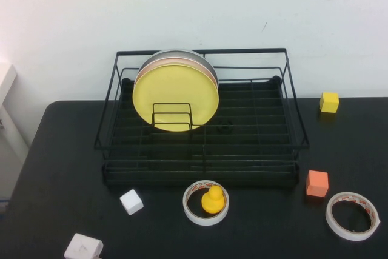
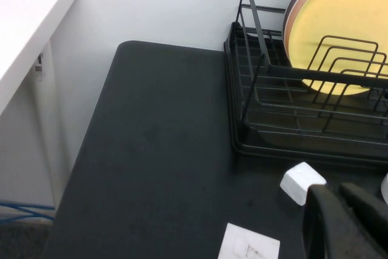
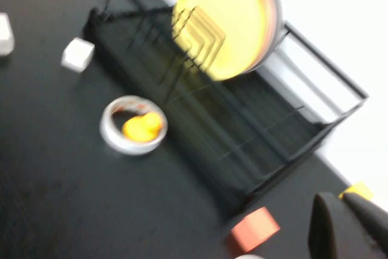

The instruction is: Place plate on rack

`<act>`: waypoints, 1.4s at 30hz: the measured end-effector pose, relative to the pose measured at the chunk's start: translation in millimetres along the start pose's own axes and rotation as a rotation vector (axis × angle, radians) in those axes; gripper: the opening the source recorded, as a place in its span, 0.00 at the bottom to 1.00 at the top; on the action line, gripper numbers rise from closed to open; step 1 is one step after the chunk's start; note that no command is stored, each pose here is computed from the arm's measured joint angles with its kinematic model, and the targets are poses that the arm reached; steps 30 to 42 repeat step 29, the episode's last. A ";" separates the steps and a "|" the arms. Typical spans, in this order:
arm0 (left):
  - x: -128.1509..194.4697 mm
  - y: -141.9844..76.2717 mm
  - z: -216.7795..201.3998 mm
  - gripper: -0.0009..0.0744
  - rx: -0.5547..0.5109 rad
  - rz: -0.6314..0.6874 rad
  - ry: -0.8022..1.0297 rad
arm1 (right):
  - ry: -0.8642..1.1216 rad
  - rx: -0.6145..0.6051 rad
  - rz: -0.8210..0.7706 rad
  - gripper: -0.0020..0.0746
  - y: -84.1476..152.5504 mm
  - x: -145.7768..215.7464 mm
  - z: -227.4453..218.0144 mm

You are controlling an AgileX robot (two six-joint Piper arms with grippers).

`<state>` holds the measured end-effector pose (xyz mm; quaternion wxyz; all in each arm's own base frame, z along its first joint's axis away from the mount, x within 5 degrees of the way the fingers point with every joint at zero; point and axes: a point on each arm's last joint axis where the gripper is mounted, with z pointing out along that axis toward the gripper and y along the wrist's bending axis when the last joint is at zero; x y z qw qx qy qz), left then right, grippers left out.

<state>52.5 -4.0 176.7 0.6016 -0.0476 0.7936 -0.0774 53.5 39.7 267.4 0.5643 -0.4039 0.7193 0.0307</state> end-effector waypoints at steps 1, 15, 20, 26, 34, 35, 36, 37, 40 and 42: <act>0.0 0.0 0.0 0.01 0.000 0.000 0.000 | -0.010 0.022 0.006 0.02 -0.2 -0.1 -2.9; 0.1 0.0 0.0 0.01 0.000 -0.001 0.002 | 0.027 0.371 0.086 0.02 -8.7 4.4 -21.8; 0.1 0.0 0.0 0.01 0.000 -0.001 0.002 | 0.019 0.379 0.082 0.02 -7.9 4.1 -23.3; 0.1 0.0 0.0 0.01 0.000 0.012 0.002 | 0.018 0.379 0.084 0.02 -7.8 4.1 -23.3; 0.1 0.0 0.0 0.01 0.000 0.016 0.002 | 0.020 0.383 0.079 0.02 -8.2 4.2 -23.4; 0.1 0.0 0.0 0.01 0.000 0.016 0.002 | 0.020 0.383 0.079 0.02 -8.2 4.2 -23.4; 0.1 0.0 0.0 0.01 0.000 0.016 0.002 | 0.020 0.383 0.079 0.02 -8.2 4.2 -23.4; 0.1 0.0 0.0 0.01 0.000 0.016 0.002 | 0.020 0.383 0.079 0.02 -8.2 4.2 -23.4; 0.1 0.0 0.0 0.01 0.000 0.016 0.002 | 0.020 0.383 0.079 0.02 -8.2 4.2 -23.4; 0.1 0.0 0.0 0.01 0.000 0.016 0.002 | 0.020 0.383 0.079 0.02 -8.2 4.2 -23.4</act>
